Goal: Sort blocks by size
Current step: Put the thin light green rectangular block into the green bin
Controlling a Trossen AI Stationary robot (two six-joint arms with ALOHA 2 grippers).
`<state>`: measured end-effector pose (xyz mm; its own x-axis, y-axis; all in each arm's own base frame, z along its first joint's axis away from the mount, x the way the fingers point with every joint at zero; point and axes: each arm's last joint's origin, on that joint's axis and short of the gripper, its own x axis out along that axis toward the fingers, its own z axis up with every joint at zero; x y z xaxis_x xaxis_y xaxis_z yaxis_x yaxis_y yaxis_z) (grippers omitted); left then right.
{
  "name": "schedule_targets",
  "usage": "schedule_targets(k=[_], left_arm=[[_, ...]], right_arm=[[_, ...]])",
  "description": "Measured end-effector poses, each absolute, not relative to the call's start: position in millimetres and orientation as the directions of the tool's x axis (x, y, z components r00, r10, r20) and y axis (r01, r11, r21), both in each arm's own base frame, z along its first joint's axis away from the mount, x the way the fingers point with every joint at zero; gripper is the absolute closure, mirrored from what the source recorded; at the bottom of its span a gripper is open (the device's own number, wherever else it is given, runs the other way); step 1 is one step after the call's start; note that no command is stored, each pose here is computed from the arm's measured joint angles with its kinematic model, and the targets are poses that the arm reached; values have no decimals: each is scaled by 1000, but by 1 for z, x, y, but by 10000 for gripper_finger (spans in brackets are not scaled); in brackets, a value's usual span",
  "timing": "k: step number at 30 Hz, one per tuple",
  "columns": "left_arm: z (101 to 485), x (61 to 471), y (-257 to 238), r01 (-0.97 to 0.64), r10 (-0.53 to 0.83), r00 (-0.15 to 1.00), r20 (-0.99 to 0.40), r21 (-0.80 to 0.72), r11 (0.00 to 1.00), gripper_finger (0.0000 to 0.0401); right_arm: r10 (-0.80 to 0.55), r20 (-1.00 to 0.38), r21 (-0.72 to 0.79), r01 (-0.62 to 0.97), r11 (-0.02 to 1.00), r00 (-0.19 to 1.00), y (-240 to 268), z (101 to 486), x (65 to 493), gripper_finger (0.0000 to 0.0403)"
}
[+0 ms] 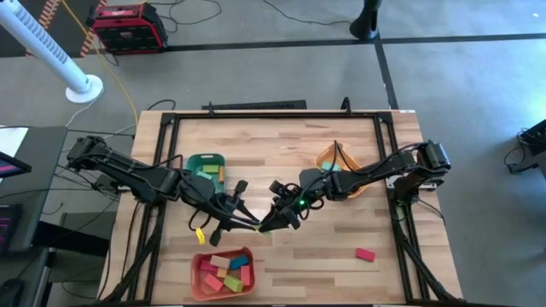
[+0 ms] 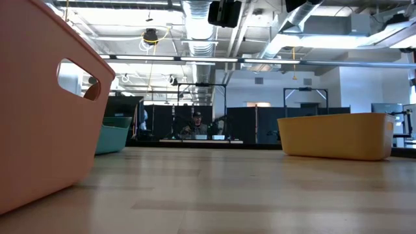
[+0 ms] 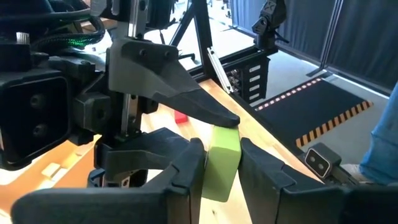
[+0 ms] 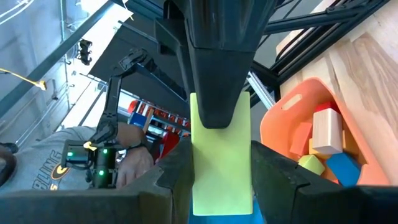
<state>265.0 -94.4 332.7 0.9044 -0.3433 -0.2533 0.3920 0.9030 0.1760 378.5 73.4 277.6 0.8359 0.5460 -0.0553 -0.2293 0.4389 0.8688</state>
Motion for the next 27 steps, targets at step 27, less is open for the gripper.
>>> schedule_targets(k=[27], left_arm=[[344, 223, -78, 346, -281, 885, -370, 120, 931, 350]], right_arm=[[546, -84, 860, -217, 463, 834, 73, 275, 378, 168]])
